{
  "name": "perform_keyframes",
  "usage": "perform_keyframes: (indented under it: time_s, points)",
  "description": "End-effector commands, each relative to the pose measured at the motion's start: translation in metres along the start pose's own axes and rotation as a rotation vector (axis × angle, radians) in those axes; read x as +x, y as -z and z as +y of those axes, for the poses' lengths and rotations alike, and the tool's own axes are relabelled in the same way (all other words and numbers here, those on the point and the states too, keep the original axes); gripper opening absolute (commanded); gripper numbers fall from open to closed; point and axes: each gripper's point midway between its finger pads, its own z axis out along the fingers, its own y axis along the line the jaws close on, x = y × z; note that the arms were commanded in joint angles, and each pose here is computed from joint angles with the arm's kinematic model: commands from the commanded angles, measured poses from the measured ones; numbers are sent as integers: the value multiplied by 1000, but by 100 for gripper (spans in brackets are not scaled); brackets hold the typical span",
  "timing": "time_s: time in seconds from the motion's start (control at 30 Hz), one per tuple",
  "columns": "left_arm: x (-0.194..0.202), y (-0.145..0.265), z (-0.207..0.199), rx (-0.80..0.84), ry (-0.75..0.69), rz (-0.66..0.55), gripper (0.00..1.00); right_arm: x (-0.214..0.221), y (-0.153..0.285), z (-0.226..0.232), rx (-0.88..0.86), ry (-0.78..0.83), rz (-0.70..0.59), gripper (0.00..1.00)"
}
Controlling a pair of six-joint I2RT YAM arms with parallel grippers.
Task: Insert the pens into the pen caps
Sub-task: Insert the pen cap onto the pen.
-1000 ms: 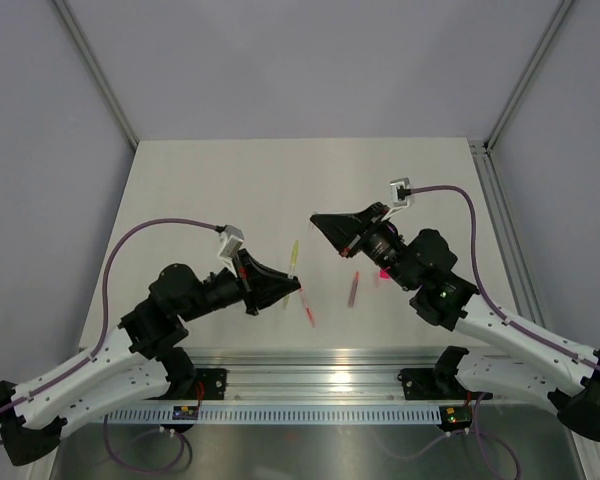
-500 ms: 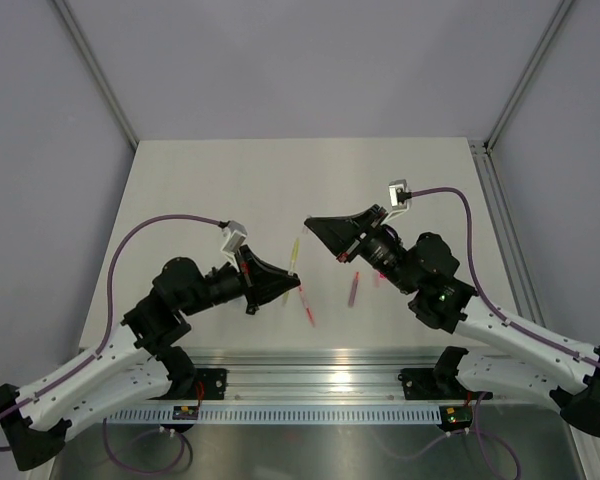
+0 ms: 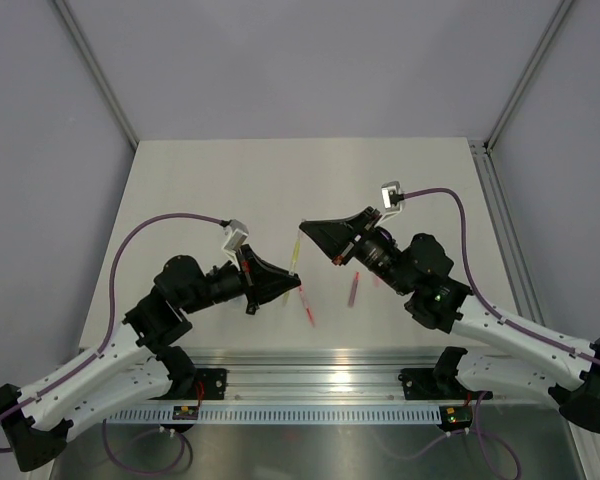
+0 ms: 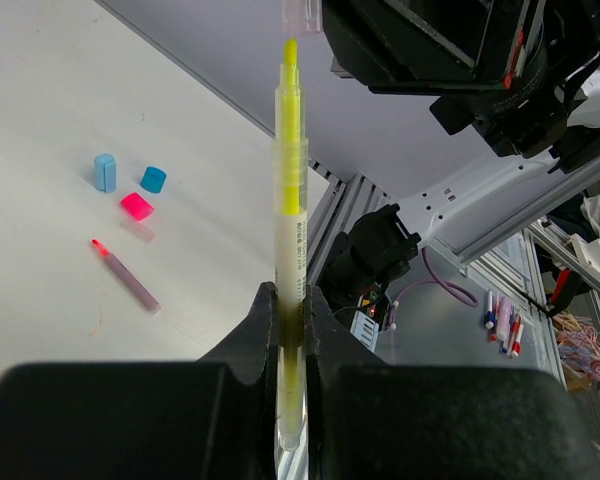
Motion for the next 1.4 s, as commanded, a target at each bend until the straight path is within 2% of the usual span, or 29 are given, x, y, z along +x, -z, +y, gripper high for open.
perform_keyframes:
  time_s: [0.0, 1.0, 1.37]
  points:
    - [-19, 1, -17, 64, -25, -54, 0, -8, -3, 8, -25, 20, -36, 0]
    - [-28, 3, -13, 42, -22, -84, 0, 26, 17, 2, -18, 32, 50, 0]
    - [-41, 0, -25, 79, -24, -93, 0, 64, 28, 4, -38, 50, 212, 0]
